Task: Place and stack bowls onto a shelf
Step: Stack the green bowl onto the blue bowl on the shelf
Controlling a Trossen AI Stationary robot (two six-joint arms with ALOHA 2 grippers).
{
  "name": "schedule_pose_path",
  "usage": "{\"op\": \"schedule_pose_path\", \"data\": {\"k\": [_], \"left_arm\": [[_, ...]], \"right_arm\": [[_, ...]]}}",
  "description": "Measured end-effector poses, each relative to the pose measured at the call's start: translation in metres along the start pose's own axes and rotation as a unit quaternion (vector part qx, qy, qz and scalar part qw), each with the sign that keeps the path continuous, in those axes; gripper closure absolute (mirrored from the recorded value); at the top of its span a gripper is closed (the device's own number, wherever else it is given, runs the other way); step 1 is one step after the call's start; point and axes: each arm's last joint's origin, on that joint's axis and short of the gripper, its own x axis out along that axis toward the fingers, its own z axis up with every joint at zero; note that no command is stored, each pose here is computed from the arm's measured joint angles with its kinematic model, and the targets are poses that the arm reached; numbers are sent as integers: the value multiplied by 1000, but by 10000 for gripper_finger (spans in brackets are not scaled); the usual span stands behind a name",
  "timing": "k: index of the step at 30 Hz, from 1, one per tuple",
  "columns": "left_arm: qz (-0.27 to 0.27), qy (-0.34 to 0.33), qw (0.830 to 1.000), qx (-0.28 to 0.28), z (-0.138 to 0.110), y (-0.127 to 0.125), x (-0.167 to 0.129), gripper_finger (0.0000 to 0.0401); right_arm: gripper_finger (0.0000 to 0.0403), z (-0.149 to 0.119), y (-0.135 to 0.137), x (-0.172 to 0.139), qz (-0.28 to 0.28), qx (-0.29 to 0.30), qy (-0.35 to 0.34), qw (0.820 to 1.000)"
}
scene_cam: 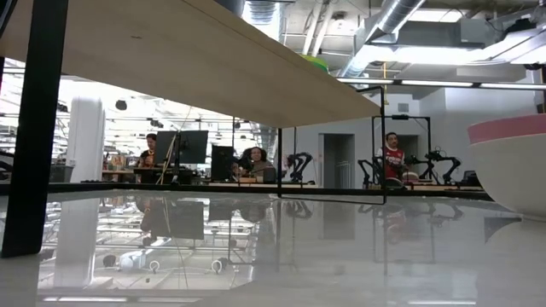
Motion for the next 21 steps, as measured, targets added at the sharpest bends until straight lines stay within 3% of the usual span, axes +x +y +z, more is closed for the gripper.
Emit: {"op": "schedule_pose_path", "data": {"k": [12,21], "left_arm": [[-50,56,997,4,-7,-12,26,401],[-52,75,995,33,-9,-12,36,401]], "right_arm": [[205,-1,0,0,3,13,7,1000],[205,-5,0,0,2,26,27,999]]}}
